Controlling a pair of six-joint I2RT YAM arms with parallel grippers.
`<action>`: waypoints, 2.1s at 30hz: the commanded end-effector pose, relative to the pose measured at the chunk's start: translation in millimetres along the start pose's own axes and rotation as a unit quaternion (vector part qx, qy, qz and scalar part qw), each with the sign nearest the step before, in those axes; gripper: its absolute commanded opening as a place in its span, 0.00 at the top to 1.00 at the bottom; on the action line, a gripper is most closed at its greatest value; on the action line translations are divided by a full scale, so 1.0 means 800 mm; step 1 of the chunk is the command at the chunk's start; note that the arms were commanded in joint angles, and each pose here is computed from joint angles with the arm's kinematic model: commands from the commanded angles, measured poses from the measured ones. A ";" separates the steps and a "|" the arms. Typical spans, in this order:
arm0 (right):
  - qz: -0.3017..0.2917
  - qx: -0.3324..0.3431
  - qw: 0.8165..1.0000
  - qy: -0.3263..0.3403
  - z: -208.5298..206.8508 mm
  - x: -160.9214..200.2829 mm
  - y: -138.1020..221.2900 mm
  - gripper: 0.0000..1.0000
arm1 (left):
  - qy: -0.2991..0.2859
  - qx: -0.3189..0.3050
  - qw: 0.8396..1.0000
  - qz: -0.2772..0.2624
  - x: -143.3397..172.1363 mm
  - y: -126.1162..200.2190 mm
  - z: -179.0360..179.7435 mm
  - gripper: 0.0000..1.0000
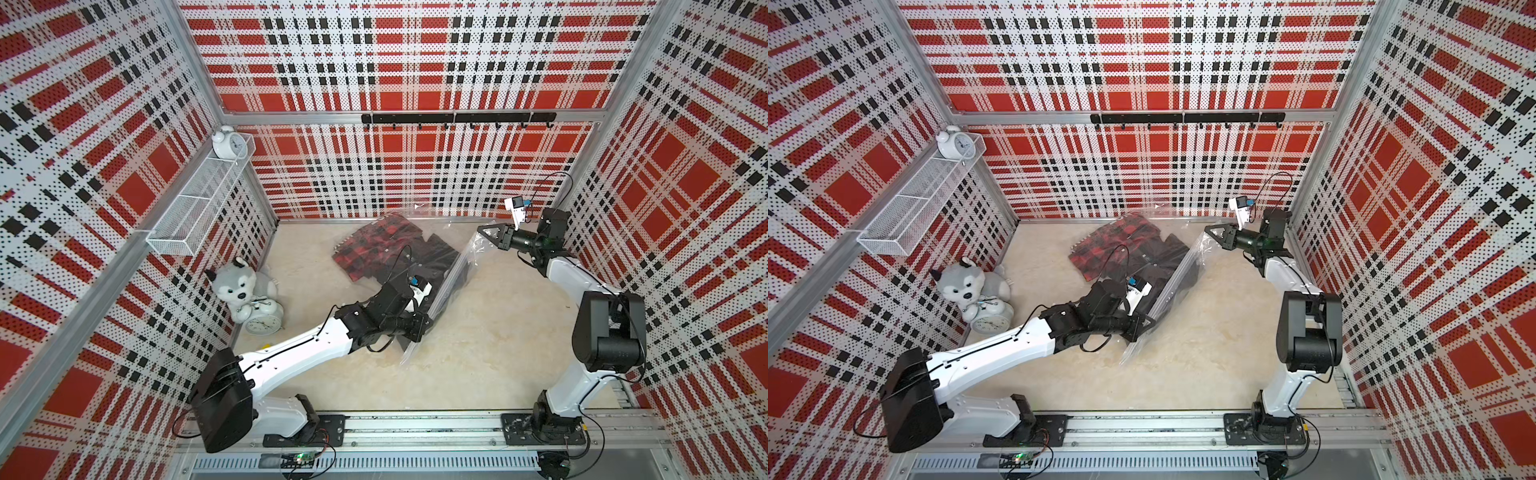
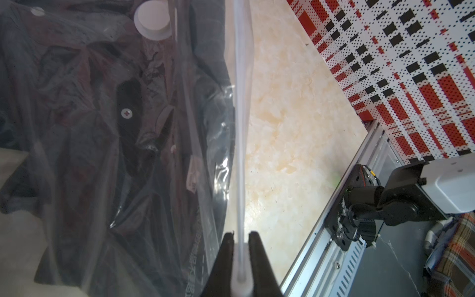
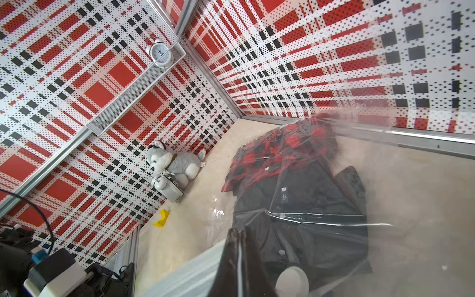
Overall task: Place the folded shirt into the vacuum bag
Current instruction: Close the vacuum bag at the center of the board.
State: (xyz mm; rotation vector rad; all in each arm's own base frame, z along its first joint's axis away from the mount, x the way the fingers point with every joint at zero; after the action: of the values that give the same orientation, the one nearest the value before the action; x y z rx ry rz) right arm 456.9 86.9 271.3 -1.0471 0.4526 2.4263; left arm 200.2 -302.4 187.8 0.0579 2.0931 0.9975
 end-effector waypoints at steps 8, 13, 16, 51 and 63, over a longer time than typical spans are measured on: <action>-0.186 0.198 0.961 0.052 -0.078 -0.097 0.096 1.00 | 0.047 -0.001 0.974 0.220 0.144 0.023 -0.006 1.00; -0.195 0.208 0.958 0.044 -0.091 -0.097 0.108 1.00 | 0.053 0.003 0.974 0.222 0.151 0.027 -0.008 1.00; -0.197 0.212 0.956 0.041 -0.097 -0.097 0.112 1.00 | 0.057 0.004 0.973 0.224 0.157 0.031 -0.010 1.00; -0.145 0.406 0.902 -0.003 -0.060 -0.013 0.191 0.00 | 0.006 0.101 0.988 0.116 0.052 -0.066 -0.103 1.00; -0.175 0.437 0.882 -0.018 -0.002 0.059 0.231 0.00 | 0.000 0.195 0.978 0.074 -0.018 -0.204 -0.178 1.00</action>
State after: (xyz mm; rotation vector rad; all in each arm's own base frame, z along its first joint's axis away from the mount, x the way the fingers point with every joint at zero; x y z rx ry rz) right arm 338.4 -53.5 263.0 -0.6441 1.0803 1.6242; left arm 145.5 -476.3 118.7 0.4876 2.2470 0.8398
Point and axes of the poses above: each gripper's point midway between its finger pads, its own y axis back along the fingers, its own z axis along the line the jaws close on, x = y × z, the point moved 3 cm from there along y, back along the fingers, and after that the axes turned 7 degrees about -y, right-handed, at the moved point
